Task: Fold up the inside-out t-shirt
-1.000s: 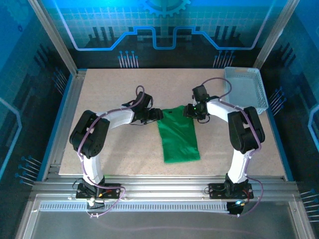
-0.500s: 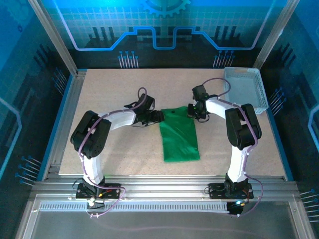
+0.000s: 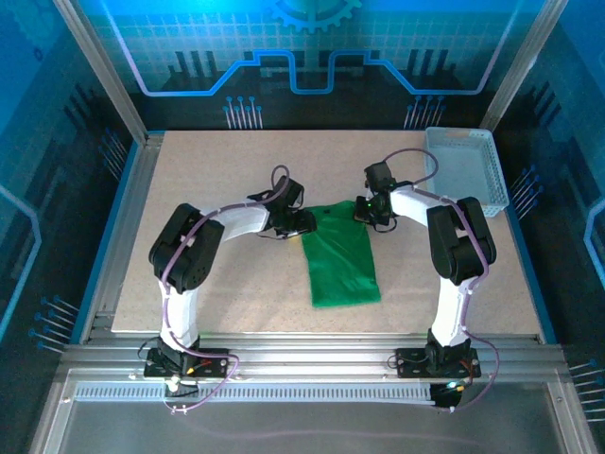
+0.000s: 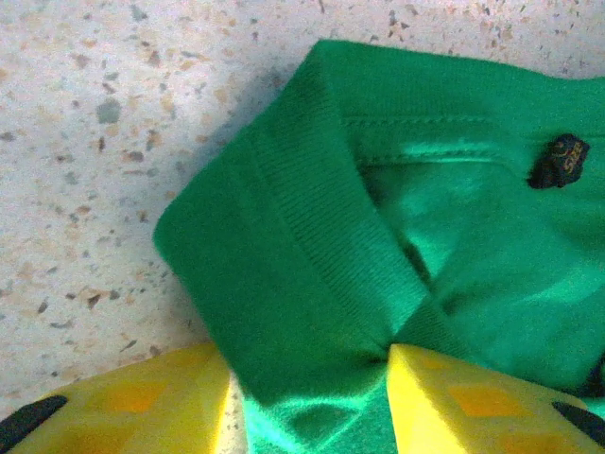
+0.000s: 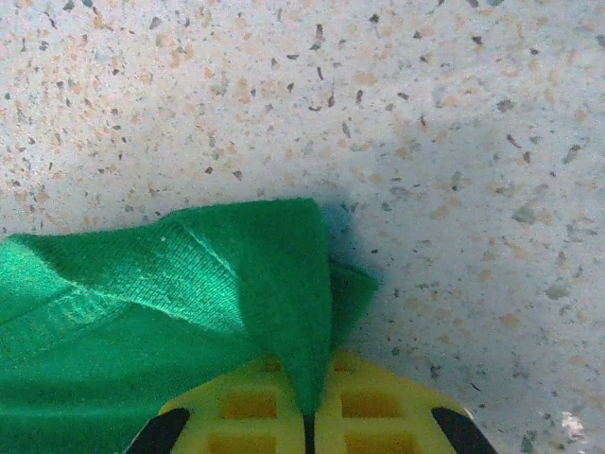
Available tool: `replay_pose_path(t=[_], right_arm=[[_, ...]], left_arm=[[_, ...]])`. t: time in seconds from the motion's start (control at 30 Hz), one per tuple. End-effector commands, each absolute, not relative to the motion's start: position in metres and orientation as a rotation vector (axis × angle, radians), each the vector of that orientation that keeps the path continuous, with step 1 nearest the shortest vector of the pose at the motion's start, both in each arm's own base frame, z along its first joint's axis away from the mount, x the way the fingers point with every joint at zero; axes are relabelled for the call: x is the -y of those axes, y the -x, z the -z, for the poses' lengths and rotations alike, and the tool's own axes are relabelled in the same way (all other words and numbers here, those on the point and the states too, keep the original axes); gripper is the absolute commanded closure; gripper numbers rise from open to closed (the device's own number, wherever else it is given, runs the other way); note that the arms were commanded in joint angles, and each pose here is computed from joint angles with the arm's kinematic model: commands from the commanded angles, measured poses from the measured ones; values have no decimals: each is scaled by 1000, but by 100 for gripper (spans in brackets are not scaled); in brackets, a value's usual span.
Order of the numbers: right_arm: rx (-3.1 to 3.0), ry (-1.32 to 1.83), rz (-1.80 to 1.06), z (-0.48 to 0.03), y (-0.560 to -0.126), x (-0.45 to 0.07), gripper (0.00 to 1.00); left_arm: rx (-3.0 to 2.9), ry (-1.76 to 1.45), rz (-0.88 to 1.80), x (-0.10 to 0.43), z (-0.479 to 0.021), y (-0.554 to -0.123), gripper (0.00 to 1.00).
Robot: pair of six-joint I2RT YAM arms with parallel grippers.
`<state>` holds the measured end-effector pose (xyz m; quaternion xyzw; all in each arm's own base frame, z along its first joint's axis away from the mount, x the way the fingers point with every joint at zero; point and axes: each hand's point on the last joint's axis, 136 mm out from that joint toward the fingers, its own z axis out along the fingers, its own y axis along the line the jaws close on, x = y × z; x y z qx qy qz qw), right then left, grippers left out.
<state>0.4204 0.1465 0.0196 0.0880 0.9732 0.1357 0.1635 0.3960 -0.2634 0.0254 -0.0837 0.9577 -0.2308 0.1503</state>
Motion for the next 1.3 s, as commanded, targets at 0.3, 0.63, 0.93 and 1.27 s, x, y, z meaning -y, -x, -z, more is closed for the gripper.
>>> replay_pose_path(t=[0.3,0.63,0.93,1.27], right_arm=[[-2829,-225,-410,-4,-403,-165,100],[-2817,-221,-383,-8,-401,-162,100],[-2699,-164,-452,-42,-408,-159,100],[-2614,-83,-604,-77,-412,-183,100]], left_arm=[[-2783,170,629,287,-2,-415,66],[-2752,163,588,280,-10,-416,90],[-2559,220,743,263,-55,-407,100],[-2415,18,788,299,-123,-372,100]])
